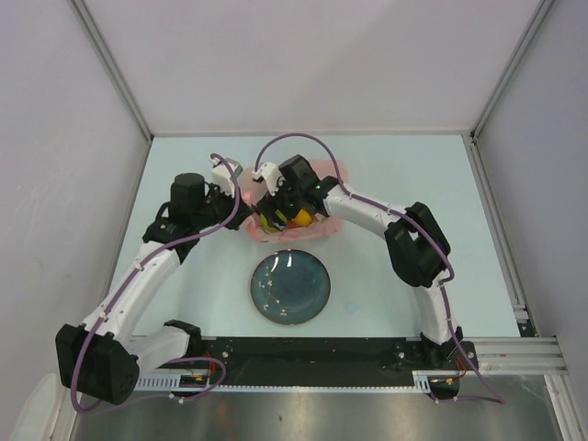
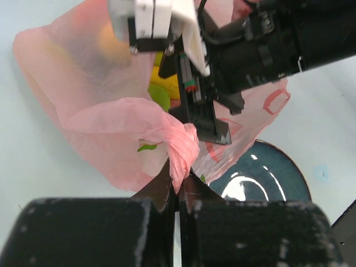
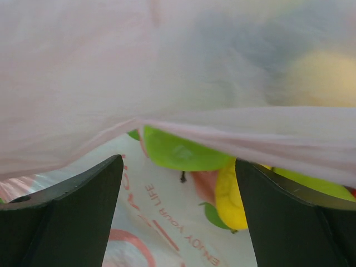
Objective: Take the fake fruits out of the plastic bag
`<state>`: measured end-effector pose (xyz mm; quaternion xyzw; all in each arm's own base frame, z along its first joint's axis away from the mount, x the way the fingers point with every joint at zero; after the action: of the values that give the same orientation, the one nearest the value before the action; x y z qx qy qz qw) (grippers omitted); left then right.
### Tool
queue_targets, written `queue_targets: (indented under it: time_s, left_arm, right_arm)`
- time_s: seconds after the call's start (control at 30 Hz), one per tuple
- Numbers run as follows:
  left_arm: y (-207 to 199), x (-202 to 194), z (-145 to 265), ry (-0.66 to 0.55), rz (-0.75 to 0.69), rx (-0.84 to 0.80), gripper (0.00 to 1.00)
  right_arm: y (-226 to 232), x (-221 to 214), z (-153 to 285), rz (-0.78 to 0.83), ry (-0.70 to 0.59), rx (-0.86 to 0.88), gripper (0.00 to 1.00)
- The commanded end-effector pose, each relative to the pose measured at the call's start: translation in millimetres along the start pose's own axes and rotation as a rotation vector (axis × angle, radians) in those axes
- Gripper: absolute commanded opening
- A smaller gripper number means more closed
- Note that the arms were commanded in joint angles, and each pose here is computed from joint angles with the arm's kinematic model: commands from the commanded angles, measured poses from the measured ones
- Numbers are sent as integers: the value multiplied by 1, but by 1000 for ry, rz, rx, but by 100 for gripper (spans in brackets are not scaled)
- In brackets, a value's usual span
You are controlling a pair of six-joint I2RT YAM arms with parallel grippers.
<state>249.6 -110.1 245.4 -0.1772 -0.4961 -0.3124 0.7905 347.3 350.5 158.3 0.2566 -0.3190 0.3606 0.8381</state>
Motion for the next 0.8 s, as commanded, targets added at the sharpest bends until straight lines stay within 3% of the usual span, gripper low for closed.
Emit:
queue_targets:
  time_s: [0.0, 0.1, 0.43, 0.77]
  left_arm:
    - [2, 11, 4, -47, -12, -1, 0]
    - [3, 11, 3, -46, -11, -3, 0]
    - [5, 12, 2, -50, -3, -4, 0]
    - [7, 17, 2, -61, -6, 1, 0]
  right_arm:
    - [11, 11, -7, -13, -24, 34, 88]
    - [8, 5, -19, -15, -8, -4, 95]
    - [-7, 4, -37, 12, -28, -110, 95]
    - [2, 8, -54, -8, -33, -41, 96]
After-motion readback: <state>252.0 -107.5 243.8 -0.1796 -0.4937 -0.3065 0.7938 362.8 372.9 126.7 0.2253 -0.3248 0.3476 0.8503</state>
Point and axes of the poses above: each gripper's point midway between its finger pads, its own z axis back along the fingers, its own y axis along the line the jaws close on, x = y × z, the point moved 8 cm from there along z, back along the fingers, and after that the axes turned 15 degrees about -z, right-handed, at the moved point
